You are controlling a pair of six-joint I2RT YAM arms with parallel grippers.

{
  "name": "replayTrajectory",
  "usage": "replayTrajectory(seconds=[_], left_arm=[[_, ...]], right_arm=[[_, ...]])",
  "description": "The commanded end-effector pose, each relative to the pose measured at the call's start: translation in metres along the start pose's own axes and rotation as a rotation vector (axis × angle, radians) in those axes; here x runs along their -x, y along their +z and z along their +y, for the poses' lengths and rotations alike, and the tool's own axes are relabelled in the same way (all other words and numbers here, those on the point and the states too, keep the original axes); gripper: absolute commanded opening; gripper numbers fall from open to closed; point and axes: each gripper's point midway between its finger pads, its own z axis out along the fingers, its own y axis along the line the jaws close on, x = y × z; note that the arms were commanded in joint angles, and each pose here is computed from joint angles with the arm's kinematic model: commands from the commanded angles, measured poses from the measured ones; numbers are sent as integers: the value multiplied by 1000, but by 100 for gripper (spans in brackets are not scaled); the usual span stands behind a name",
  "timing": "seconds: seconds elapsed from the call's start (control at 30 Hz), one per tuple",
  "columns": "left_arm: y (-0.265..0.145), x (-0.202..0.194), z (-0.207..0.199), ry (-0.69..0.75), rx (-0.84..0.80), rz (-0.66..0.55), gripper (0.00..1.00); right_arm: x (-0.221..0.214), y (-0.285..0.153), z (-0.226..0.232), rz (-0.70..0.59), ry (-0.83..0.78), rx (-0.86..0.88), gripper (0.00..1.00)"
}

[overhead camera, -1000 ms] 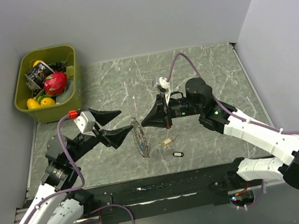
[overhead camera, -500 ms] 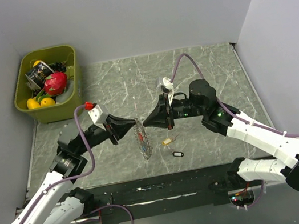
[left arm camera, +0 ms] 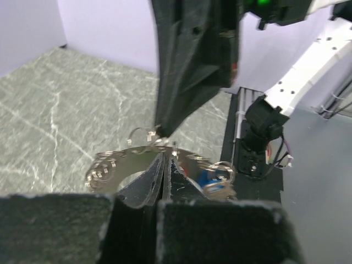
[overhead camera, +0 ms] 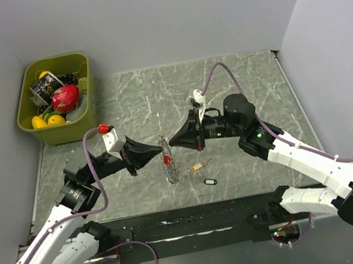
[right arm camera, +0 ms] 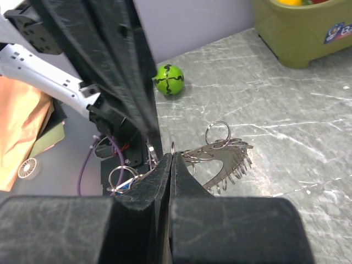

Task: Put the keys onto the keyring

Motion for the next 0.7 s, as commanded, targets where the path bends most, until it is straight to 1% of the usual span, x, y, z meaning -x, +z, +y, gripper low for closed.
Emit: replayTrajectory(seconds=[0.0, 0.13, 0.3, 0.4, 0.47, 0.67], left_arm=[[-2, 17, -22, 47, -101, -47, 1], [-1, 14, -33, 47, -163, -49, 1], [6, 2, -37, 16, -198, 4, 1], [7, 2, -38, 17, -199, 18, 1], [6, 7, -35, 38, -169, 2, 1], [-11, 35, -21, 106, 9, -133, 1]], right_arm=[[27, -2, 0, -88, -47, -18, 0], [27, 0, -2, -88, -38, -19, 0], [27, 0, -3, -91, -33, -26, 0], [27, -1, -3, -92, -37, -24, 0], [27, -1, -1, -92, -38, -20, 0], [27, -3, 1, -92, -44, -12, 0]])
